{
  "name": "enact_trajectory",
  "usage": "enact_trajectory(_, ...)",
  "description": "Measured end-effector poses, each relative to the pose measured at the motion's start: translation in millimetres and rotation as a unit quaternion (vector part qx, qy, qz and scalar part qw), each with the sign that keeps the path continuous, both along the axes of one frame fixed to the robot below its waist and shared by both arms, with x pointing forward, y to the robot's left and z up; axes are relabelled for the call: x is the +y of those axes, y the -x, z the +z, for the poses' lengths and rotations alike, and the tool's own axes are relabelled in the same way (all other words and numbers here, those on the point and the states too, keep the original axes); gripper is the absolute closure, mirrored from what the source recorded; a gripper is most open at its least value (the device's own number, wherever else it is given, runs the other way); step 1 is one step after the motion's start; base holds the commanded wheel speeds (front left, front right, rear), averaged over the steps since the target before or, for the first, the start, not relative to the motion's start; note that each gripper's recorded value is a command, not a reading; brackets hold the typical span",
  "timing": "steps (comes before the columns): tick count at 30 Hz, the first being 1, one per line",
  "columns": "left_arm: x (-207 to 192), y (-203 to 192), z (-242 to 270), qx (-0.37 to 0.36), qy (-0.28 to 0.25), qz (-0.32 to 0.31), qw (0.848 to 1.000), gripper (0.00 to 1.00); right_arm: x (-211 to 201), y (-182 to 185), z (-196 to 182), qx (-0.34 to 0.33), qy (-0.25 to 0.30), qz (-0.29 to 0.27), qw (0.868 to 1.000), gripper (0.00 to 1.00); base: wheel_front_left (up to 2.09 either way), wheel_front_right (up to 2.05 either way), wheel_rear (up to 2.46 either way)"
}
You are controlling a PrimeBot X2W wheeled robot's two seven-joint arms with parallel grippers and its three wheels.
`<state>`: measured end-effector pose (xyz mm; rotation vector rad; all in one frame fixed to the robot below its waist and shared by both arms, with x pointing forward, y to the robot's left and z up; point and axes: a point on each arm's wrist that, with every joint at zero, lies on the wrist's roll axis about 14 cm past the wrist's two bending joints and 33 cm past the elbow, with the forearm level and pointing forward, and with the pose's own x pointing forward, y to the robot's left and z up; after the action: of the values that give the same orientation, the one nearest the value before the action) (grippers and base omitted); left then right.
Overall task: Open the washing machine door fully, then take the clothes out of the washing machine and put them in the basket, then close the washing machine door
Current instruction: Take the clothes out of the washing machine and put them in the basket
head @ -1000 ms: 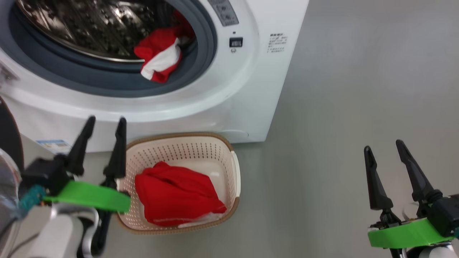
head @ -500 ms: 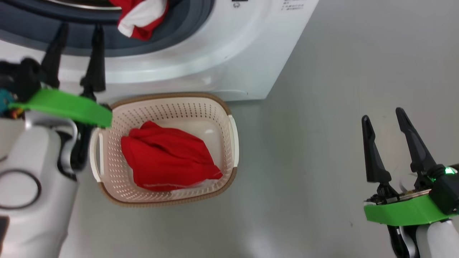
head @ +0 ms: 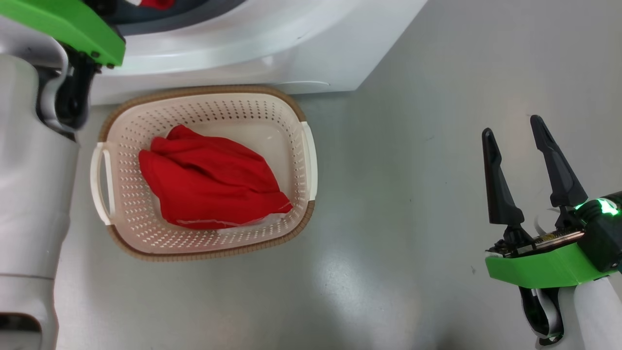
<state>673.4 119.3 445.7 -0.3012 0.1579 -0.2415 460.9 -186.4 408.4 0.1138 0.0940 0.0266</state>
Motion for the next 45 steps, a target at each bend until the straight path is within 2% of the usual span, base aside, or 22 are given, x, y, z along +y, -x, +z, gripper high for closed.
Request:
enact_trajectory(3, -7.0, -3.9, -18.9, 0.052, 0.005, -0.014, 0.999, 0.00, -3.3, 0.6, -4.4, 0.006, 0.003, -0.003, 1.000, 0.00, 0.00, 0.00, 0.00)
enact_trajectory(10, -22.9, -5.7, -45.7, 0.143, -0.024, -0.062, 0.987, 0.00, -9.0, 3.3, -12.5, 0.018, 0.008, -0.010, 1.000, 0.00, 0.00, 0.00, 0.00)
enact_trajectory(15, -30.2, 6.7, -71.9, 0.208, -0.060, -0.095, 0.972, 0.00, -9.9, 0.6, -9.9, 0.014, 0.006, -0.011, 1.000, 0.00, 0.00, 0.00, 0.00)
enact_trajectory(19, -28.9, 7.1, -80.4, 0.222, -0.097, -0.109, 0.964, 0.00, -15.2, 2.2, -8.6, 0.014, 0.002, -0.020, 1.000, 0.00, 0.00, 0.00, 0.00)
enact_trajectory(20, -28.9, 6.5, -81.6, 0.221, -0.105, -0.111, 0.963, 0.38, -16.3, 2.8, -8.8, 0.014, 0.003, -0.021, 1.000, 0.00, 0.00, 0.00, 0.00)
enact_trajectory(21, -28.8, 5.9, -82.7, 0.220, -0.110, -0.113, 0.963, 0.88, -17.4, 3.4, -9.2, 0.015, 0.003, -0.022, 1.000, 0.00, 0.00, 0.00, 0.00)
enact_trajectory(22, -28.3, 5.1, -83.6, 0.219, -0.114, -0.114, 0.962, 0.88, -18.5, 4.0, -9.8, 0.017, 0.003, -0.024, 1.000, 0.00, 0.00, 0.00, 0.00)
enact_trajectory(23, -28.1, 4.1, -83.7, 0.215, -0.116, -0.113, 0.963, 1.00, -19.5, 4.6, -10.2, 0.018, 0.002, -0.026, 1.000, 0.00, 0.00, 0.00, 0.00)
enact_trajectory(28, -29.7, -0.6, -78.8, 0.186, -0.113, -0.111, 0.970, 1.00, -20.9, 5.4, -10.9, 0.019, 0.002, -0.028, 0.999, 0.00, 0.00, 0.00, 0.00)
enact_trajectory(34, -19.8, -6.2, -59.7, 0.118, -0.093, -0.083, 0.985, 1.00, -18.0, 3.4, -10.7, 0.017, -0.004, -0.026, 1.000, 0.00, 0.00, 0.00, 0.00)
enact_trajectory(45, 0.0, 21.7, -21.0, -0.002, -0.055, -0.039, 0.998, 1.00, -5.8, 0.0, 8.1, -0.007, -0.012, -0.010, 1.000, 0.00, 0.00, 0.00, 0.00)
